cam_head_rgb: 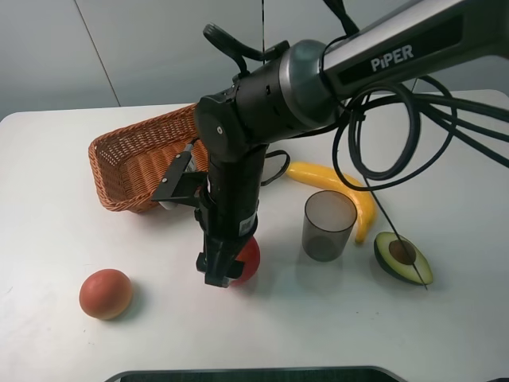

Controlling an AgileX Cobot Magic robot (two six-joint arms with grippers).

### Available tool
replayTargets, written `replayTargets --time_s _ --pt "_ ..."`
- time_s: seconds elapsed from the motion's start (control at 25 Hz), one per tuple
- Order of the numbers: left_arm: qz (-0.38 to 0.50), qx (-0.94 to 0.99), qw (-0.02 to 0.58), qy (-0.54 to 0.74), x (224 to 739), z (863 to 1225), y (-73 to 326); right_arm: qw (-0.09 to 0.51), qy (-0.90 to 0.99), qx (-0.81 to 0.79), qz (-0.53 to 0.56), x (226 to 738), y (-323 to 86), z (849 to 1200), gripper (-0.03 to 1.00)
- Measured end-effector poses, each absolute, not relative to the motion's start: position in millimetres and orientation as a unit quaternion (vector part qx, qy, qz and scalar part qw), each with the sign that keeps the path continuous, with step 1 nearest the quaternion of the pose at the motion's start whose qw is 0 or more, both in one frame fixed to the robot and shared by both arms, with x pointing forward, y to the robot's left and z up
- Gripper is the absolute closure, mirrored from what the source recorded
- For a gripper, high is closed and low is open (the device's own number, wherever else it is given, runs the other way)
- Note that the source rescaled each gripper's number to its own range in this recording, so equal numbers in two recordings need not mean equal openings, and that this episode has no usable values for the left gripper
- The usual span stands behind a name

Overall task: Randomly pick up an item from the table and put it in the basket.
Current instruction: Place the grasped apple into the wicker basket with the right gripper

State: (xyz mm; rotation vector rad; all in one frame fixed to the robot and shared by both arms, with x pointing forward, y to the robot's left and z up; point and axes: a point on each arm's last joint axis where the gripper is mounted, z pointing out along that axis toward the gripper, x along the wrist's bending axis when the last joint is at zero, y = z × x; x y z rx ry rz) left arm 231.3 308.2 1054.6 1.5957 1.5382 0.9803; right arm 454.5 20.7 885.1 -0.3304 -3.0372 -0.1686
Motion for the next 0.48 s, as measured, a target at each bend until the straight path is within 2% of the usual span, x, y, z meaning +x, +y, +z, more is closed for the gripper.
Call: replayTargets --time_s 0.16,0.48 --pt "0.379 0.616 0.351 0.594 231 1055 308 0.036 -0.99 -0.119 -0.067 455 20 901 0.9" --pt "0.378 0.616 0.352 0.595 231 1055 308 0.029 -0.969 -0.223 -0.103 500 21 968 0.9"
